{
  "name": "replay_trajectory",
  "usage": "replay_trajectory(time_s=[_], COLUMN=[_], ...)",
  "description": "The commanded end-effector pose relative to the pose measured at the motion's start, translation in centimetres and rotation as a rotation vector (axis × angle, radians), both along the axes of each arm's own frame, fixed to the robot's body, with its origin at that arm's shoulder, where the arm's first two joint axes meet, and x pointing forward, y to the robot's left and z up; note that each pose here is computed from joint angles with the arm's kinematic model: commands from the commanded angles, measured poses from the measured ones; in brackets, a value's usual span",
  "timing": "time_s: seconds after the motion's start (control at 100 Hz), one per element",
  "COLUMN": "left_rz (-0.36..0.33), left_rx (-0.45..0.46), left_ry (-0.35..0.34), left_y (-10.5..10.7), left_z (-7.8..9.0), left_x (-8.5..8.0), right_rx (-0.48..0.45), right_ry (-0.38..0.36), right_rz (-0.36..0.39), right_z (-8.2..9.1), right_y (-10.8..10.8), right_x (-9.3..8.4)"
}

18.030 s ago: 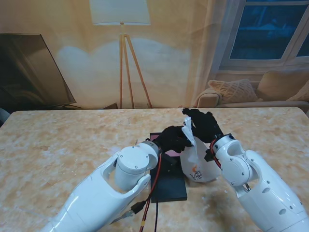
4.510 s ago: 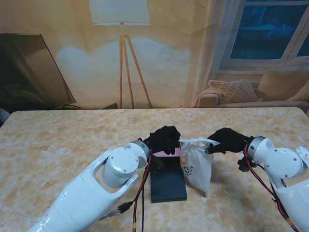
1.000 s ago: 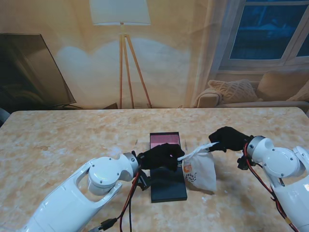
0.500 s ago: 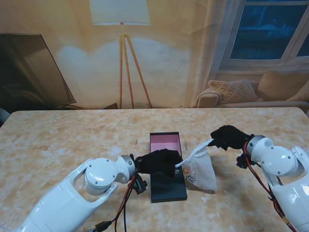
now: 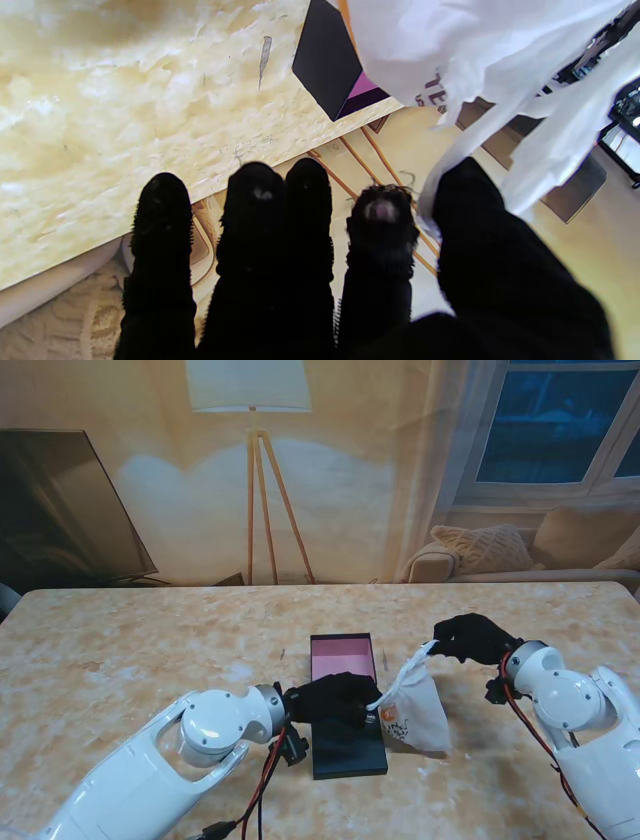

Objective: Pack mini donuts into a plastic bag, tie the opening and put the bag into the gift box

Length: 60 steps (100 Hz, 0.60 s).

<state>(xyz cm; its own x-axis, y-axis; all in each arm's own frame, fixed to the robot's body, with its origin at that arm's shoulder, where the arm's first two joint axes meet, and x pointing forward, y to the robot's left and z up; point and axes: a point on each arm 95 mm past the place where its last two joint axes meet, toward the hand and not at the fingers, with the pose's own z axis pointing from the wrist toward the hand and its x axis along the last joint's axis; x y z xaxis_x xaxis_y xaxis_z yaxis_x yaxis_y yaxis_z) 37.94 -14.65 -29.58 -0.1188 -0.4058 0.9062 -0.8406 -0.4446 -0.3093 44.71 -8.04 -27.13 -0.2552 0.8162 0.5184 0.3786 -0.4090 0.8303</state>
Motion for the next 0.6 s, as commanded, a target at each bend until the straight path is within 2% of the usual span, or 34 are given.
replay_trajectory(time_s=[0.0, 0.22, 0.59], left_rz=[-0.012, -0.006, -0.015], left_rx=[-0.005, -0.011, -0.024], left_ry=[0.010, 0.013, 0.030], left_y=[-0.4, -0.6, -0.9], left_z=[0.1, 0.1, 0.1], left_x=[-0.3, -0.3, -0.4], right_rx=[0.013, -0.043, -0.028], right_ry=[0.023, -0.073, -0.106], right_rz=[0.007, 0.046, 0.121], right_z=[-0.6, -0.7, -0.8], right_y=[0.2, 0.9, 2.1], right_x=[-0.6, -0.7, -0.2])
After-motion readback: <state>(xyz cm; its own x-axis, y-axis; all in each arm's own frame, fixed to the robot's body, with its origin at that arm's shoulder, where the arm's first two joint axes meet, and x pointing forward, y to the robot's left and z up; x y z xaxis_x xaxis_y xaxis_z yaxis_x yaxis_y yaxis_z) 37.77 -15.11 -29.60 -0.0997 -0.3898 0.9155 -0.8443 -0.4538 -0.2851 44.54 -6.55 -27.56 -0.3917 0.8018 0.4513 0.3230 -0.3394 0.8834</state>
